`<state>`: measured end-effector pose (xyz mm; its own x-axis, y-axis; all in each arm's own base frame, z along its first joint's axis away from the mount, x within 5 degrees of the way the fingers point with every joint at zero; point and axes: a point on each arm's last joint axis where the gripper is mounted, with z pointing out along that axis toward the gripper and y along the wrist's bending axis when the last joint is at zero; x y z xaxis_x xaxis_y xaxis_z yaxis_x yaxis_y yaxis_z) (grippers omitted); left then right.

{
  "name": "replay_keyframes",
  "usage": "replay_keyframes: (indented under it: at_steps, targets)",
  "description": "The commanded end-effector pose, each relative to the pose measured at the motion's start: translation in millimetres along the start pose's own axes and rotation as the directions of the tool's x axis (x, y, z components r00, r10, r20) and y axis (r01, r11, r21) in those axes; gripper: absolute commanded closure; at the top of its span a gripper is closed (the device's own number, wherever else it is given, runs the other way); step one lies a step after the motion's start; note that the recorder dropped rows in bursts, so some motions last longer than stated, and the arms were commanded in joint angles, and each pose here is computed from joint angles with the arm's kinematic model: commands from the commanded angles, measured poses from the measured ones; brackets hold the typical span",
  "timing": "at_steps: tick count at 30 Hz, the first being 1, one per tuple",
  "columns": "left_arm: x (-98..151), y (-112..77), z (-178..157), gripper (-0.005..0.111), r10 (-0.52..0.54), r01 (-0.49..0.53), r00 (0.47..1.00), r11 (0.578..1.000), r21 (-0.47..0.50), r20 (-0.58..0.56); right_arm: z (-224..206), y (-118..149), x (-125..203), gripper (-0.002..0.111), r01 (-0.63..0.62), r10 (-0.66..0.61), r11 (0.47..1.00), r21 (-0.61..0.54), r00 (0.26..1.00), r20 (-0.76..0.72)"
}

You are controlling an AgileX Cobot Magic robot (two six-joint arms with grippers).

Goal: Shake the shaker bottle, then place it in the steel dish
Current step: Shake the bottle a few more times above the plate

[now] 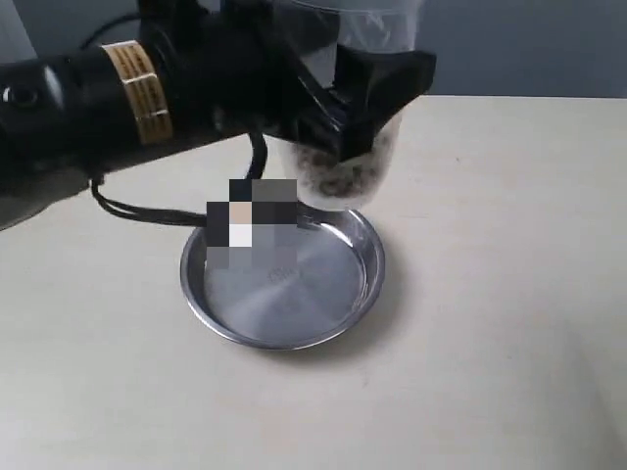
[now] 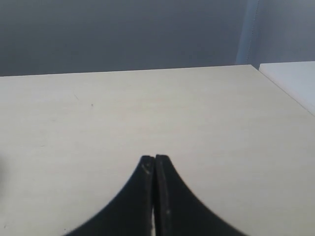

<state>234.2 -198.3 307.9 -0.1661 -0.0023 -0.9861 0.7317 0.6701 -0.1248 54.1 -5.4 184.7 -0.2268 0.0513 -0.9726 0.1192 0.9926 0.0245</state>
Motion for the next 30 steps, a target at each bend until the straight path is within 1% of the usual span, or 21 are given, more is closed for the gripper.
replay_keyframes:
  at_steps: [1, 3, 4, 5, 6, 7, 9, 11, 12, 13, 14, 15, 17, 18, 19, 21, 23, 25, 28, 29, 30]
  targets:
    - [61, 15.9, 20, 0.106, -0.025, 0.010, 0.970, 0.998, -0.064, -0.241, 0, 0, -1, 0.109, 0.001, -0.001, 1.000, 0.004, 1.000, 0.016]
    - [9, 2.9, 12, 0.106, 0.043, -0.043, 0.999, 0.999, 0.018, -0.026, 0, 0, -1, 0.109, 0.001, -0.001, 1.000, 0.004, 1.000, 0.016]
    - [-15, -1.8, 6, 0.106, 0.089, -0.091, 0.994, 0.995, 0.031, 0.060, 0, 0, -1, 0.109, 0.001, -0.001, 1.000, 0.004, 1.000, 0.016]
    - [-36, -4.4, -1, 0.106, 0.117, -0.120, 0.986, 0.993, 0.018, 0.117, 0, 0, -1, 0.109, 0.001, -0.001, 1.000, 0.004, 1.000, 0.016]
    - [-40, -2.4, -3, 0.106, 0.100, -0.099, 0.990, 0.995, -0.012, 0.101, 0, 0, -1, 0.109, 0.001, -0.001, 1.000, 0.004, 1.000, 0.016]
    - [-31, 1.2, -1, 0.106, 0.069, -0.067, 0.997, 0.997, -0.040, 0.039, 0, 0, -1, 0.109, 0.001, -0.001, 1.000, 0.004, 1.000, 0.016]
    - [26, 9.6, 11, 0.106, 0.008, -0.023, 0.984, 0.997, -0.079, -0.178, 0, 0, -1, 0.109, 0.001, -0.001, 1.000, 0.004, 1.000, 0.016]
    - [69, 13.6, 18, 0.106, -0.049, 0.027, 0.957, 0.996, -0.081, -0.285, 0, 0, -1, 0.109, 0.001, -0.001, 1.000, 0.004, 1.000, 0.016]
    - [70, 12.0, 18, 0.106, -0.077, 0.061, 0.961, 0.996, -0.068, -0.265, 0, 0, -1, 0.109, 0.001, -0.001, 1.000, 0.004, 1.000, 0.016]
    - [59, 8.4, 16, 0.106, -0.083, 0.076, 0.974, 0.996, -0.039, -0.209, 0, 0, -1, 0.109, 0.001, -0.001, 1.000, 0.004, 1.000, 0.016]
    - [35, 1.4, 11, 0.106, -0.066, 0.068, 0.993, 0.998, 0.018, -0.096, 0, 0, -1, 0.109, 0.001, -0.001, 1.000, 0.004, 1.000, 0.016]
    - [7, -6.0, 3, 0.106, -0.046, 0.044, 0.999, 0.997, 0.070, 0.027, 0, 0, -1, 0.109, 0.001, -0.001, 1.000, 0.004, 1.000, 0.016]
    - [-25, -13.2, -9, 0.106, 0.068, -0.079, 0.990, 0.993, 0.087, 0.122, 0, 0, -1, 0.109, 0.001, -0.001, 1.000, 0.004, 1.000, 0.016]
    - [-20, -10.0, -9, 0.106, 0.095, -0.099, 0.993, 0.994, 0.051, 0.073, 0, 0, -1, 0.109, 0.001, -0.001, 1.000, 0.004, 1.000, 0.016]
    - [-5, -4.2, -5, 0.106, 0.080, -0.080, 0.997, 0.997, 0.014, -0.013, 0, 0, -1, 0.109, 0.001, -0.001, 1.000, 0.004, 1.000, 0.016]
    - [55, 9.7, 8, 0.106, 0.010, -0.020, 0.973, 0.999, -0.044, -0.229, 0, 0, -1, 0.109, 0.001, -0.001, 1.000, 0.004, 1.000, 0.016]
    - [90, 16.8, 16, 0.106, -0.029, 0.020, 0.956, 0.999, -0.034, -0.292, 0, 0, -1, 0.109, 0.001, -0.001, 1.000, 0.004, 1.000, 0.016]
    - [74, 13.8, 19, 0.106, -0.047, 0.045, 0.975, 0.999, -0.014, -0.215, 0, 0, -1, 0.109, 0.001, -0.001, 1.000, 0.004, 1.000, 0.016]
    - [3, 3.0, 7, 0.106, 0.018, -0.018, 1.000, 1.000, 0.019, 0.000, 0, 0, -1, 0.109, 0.001, -0.001, 1.000, 0.004, 1.000, 0.016]
    - [5, 5.0, 5, 0.106, 0.014, -0.014, 0.999, 1.000, -0.017, -0.042, 0, 0, -1, 0.109, 0.001, -0.001, 1.000, 0.004, 1.000, 0.016]
    - [26, 7.5, 9, 0.106, 0.000, -0.004, 0.992, 0.999, -0.034, -0.123, 0, 0, -1, 0.109, 0.001, -0.001, 1.000, 0.004, 1.000, 0.016]
